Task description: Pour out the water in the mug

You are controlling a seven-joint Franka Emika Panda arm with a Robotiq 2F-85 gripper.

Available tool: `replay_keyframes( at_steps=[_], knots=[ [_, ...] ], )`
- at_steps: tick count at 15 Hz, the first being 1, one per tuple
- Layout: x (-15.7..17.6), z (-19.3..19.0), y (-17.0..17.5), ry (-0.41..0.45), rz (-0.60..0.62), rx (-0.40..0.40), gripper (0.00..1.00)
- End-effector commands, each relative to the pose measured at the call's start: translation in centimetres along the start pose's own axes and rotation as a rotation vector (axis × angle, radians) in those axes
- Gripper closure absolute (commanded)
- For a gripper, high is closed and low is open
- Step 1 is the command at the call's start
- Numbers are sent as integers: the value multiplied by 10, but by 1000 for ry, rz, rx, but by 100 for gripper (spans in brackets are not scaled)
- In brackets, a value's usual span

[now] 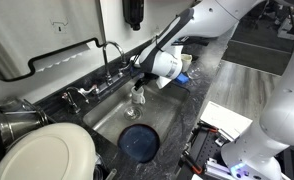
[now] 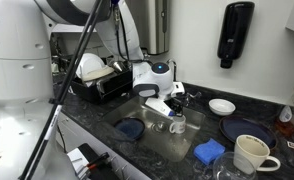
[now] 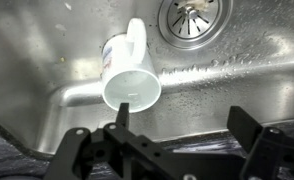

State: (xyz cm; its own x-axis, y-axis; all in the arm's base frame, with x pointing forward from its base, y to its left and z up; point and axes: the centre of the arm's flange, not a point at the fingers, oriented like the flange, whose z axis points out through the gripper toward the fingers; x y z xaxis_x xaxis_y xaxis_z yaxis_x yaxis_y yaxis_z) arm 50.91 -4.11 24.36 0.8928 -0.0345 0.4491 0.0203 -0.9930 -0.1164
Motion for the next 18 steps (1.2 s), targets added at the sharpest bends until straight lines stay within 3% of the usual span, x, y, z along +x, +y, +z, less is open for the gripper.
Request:
replay_keyframes(
  at_steps=[1, 7, 13, 18],
  knots=[
    [-8, 7, 2, 67, 81, -123, 0],
    [-48, 24, 4, 1, 93, -249, 0],
    [-53, 53, -12, -24, 124, -173, 0],
    [-48, 67, -20, -28, 197, -185, 0]
  ],
)
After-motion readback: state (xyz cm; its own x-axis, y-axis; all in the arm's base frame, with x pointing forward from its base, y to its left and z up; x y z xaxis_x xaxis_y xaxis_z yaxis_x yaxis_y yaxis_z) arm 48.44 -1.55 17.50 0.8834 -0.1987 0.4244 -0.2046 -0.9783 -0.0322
